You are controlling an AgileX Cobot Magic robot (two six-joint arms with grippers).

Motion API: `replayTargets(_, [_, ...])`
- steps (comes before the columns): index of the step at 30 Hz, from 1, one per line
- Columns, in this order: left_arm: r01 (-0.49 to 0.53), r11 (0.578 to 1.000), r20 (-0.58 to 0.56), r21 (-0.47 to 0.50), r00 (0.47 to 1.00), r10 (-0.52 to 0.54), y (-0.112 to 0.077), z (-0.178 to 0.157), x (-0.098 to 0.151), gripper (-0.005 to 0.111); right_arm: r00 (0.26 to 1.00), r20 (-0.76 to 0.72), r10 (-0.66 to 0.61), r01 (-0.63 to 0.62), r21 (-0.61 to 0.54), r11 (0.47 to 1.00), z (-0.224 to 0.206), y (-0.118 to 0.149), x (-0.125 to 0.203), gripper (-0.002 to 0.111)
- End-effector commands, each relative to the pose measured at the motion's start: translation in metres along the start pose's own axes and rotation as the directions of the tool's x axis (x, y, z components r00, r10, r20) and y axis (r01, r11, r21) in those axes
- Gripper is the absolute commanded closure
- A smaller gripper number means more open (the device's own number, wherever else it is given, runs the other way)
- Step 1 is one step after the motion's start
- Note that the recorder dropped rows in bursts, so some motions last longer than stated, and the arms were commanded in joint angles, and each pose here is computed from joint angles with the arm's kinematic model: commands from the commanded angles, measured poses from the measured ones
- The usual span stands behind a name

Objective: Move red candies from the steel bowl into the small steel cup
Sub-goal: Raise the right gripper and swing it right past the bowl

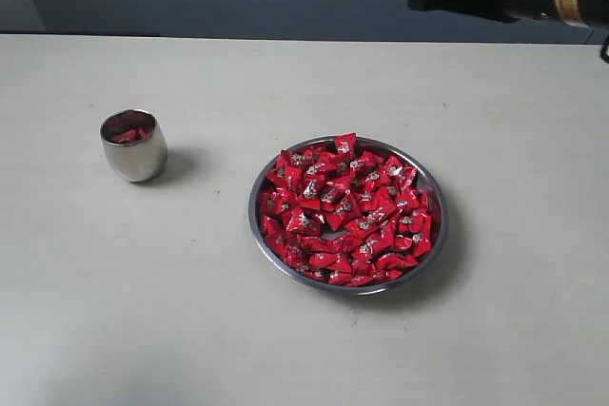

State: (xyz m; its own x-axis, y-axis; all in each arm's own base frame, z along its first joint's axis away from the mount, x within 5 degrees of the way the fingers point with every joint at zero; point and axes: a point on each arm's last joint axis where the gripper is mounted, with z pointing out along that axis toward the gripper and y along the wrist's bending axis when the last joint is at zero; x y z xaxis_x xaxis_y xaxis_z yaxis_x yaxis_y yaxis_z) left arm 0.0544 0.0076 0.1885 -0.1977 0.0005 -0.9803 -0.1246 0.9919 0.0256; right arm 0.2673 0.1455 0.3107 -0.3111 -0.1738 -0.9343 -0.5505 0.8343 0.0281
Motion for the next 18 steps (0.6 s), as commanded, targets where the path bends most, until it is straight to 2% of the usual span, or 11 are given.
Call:
replayTargets(1, [0.0, 1.0, 0.0, -0.001, 1.0, 0.0, 0.0, 0.0, 0.001, 0.106, 1.0, -0.003, 0.014, -0.014, 0.047, 0.999, -0.031, -0.009, 0.018, 0.109])
replayTargets(5, [0.0, 1.0, 0.0, -0.001, 1.0, 0.0, 0.0, 0.0, 0.001, 0.106, 1.0, -0.016, 0.021, -0.02, 0.066, 0.998, -0.053, -0.007, 0.04, 0.109])
replayTargets(12, [0.0, 1.0, 0.0, -0.001, 1.0, 0.0, 0.0, 0.0, 0.001, 0.106, 0.991, -0.067, 0.118, -0.111, 0.103, 0.989, -0.082, -0.003, 0.09, 0.109])
replayTargets(18, [0.0, 1.0, 0.0, -0.001, 1.0, 0.0, 0.0, 0.0, 0.001, 0.106, 0.979, -0.09, 0.182, -0.171, 0.115, 0.979, -0.095, -0.001, 0.116, 0.109])
